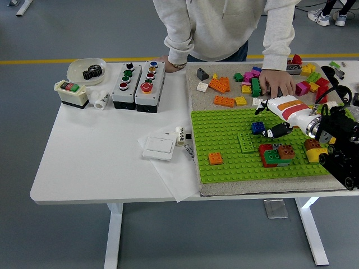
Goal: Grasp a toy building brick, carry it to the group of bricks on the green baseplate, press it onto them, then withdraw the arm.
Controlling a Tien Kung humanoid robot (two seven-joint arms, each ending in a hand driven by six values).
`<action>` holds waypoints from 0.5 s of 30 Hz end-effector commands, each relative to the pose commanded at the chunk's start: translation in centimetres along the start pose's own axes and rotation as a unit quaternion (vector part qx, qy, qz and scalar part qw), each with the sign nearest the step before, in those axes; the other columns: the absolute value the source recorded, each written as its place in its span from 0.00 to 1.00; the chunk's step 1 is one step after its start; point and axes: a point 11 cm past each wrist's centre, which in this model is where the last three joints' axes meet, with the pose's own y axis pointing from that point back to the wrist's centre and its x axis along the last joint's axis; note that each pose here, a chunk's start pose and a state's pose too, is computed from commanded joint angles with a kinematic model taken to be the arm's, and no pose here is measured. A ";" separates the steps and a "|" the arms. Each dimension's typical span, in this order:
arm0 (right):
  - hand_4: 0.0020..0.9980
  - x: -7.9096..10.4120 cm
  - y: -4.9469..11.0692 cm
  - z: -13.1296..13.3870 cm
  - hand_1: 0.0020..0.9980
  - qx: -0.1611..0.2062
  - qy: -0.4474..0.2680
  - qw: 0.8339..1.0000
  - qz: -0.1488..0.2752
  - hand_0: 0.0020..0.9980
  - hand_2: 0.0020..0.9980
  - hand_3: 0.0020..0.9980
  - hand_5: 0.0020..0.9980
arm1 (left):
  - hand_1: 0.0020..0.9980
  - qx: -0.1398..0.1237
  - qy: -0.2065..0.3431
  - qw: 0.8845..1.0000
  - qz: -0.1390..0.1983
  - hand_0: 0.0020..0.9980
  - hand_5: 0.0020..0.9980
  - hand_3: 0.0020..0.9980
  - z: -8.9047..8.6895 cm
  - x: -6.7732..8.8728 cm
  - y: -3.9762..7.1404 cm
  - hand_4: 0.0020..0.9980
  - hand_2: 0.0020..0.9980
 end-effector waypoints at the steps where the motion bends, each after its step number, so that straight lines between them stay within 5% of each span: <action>1: 0.86 -0.1 0.0 0.0 0.65 -0.001 0.001 1.000 -0.002 0.63 0.69 0.64 0.26 | 0.75 0.000 0.000 1.000 0.000 0.77 0.59 0.60 0.0 0.0 0.0 0.68 0.74; 15: 0.86 -0.8 -0.3 0.3 0.65 -0.011 0.009 1.000 -0.017 0.62 0.69 0.64 0.26 | 0.75 -0.003 0.000 1.000 0.003 0.77 0.59 0.60 0.4 0.3 0.1 0.68 0.74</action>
